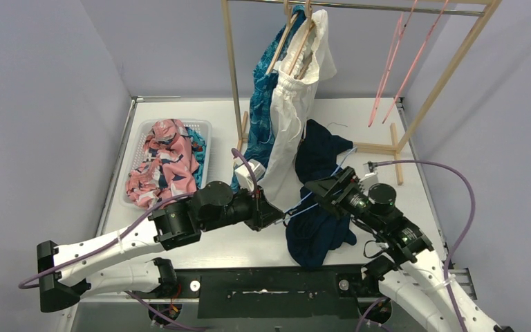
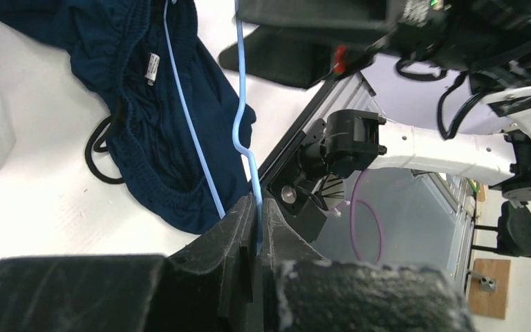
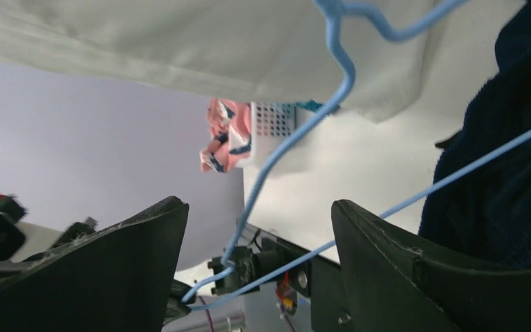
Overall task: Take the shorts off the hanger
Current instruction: Place the hanger on the clothes rod.
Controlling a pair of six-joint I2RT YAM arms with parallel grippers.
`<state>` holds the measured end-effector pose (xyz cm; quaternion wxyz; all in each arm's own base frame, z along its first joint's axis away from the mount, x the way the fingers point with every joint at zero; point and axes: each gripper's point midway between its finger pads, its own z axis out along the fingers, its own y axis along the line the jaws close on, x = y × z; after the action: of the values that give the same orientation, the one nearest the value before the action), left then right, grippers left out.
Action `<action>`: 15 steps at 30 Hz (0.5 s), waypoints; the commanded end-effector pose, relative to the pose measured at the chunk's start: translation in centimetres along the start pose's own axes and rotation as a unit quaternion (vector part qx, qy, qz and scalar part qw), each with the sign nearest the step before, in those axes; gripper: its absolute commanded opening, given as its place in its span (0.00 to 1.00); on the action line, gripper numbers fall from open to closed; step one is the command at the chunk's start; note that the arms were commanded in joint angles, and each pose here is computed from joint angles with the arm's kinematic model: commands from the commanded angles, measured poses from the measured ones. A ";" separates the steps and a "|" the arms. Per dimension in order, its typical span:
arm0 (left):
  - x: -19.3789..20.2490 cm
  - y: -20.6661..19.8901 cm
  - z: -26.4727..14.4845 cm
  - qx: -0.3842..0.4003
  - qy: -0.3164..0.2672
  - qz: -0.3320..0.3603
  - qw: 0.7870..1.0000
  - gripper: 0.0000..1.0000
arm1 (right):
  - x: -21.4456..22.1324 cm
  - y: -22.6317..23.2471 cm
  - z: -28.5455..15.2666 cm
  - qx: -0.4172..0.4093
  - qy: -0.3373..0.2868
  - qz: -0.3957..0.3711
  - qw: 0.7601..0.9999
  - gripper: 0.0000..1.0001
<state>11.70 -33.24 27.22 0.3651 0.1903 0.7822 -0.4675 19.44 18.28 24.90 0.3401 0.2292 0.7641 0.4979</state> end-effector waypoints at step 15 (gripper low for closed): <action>-0.2 -1.0 0.0 0.028 -0.011 0.011 0.999 0.15 | 1.6 2.5 2.1 -0.076 -0.014 0.027 0.997 0.02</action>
<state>11.71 -33.80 25.23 0.3543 0.1994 0.7921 -0.4553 19.26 22.50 22.78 0.3020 0.2261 0.7556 0.5355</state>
